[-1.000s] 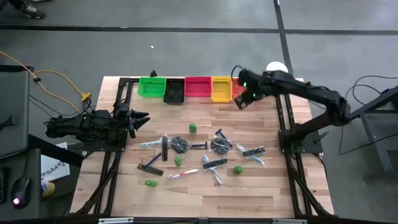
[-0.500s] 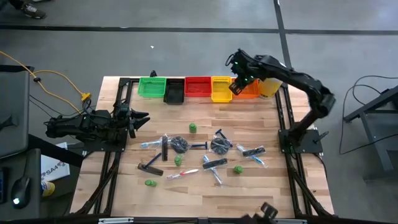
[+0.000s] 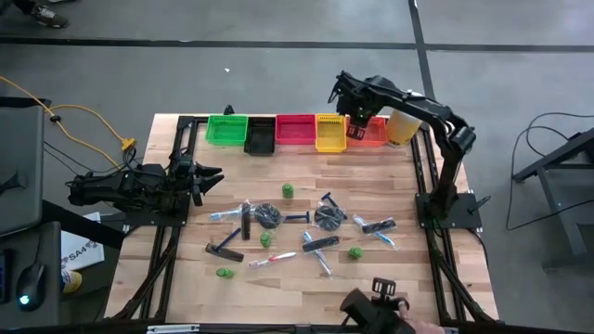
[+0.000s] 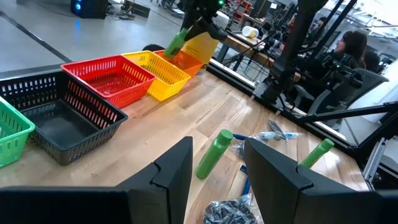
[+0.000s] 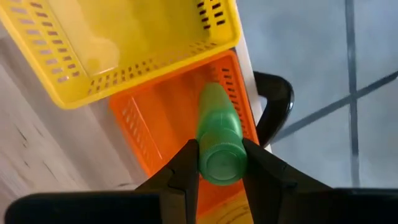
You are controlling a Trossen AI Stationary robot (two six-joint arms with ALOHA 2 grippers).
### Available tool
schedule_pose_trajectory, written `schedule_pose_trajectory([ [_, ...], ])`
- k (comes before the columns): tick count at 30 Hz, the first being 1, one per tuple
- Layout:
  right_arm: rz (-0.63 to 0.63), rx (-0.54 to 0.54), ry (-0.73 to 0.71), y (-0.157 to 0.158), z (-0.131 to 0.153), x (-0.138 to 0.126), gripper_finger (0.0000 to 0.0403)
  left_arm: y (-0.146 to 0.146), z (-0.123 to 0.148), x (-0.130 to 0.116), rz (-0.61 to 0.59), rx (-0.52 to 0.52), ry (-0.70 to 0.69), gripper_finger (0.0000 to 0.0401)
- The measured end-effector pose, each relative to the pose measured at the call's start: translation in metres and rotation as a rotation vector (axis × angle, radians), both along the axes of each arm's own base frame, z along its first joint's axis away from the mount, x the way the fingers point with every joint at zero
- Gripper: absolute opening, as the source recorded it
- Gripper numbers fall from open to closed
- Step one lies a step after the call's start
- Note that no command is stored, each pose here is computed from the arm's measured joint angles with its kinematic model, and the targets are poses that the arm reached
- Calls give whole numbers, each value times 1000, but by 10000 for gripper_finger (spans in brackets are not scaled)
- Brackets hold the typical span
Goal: Pick & Place Travel size toiletries
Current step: Put the green shampoo bottle into the orange basket
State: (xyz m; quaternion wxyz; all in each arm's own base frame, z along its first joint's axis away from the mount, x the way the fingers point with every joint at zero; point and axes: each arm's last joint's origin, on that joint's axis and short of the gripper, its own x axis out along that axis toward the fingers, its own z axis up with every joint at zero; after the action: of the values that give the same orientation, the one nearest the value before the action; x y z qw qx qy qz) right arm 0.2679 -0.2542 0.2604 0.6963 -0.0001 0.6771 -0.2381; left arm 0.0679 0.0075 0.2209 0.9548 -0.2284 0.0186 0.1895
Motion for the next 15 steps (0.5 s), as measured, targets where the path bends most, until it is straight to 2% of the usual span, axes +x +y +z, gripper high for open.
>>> schedule_pose_trajectory([
  [6,145,89,-65,-13,-2,-8,86,0,0,0,0,0,0,147],
  [15,304,66,-38,-28,-7,-14,86,0,0,0,0,0,-1,147],
])
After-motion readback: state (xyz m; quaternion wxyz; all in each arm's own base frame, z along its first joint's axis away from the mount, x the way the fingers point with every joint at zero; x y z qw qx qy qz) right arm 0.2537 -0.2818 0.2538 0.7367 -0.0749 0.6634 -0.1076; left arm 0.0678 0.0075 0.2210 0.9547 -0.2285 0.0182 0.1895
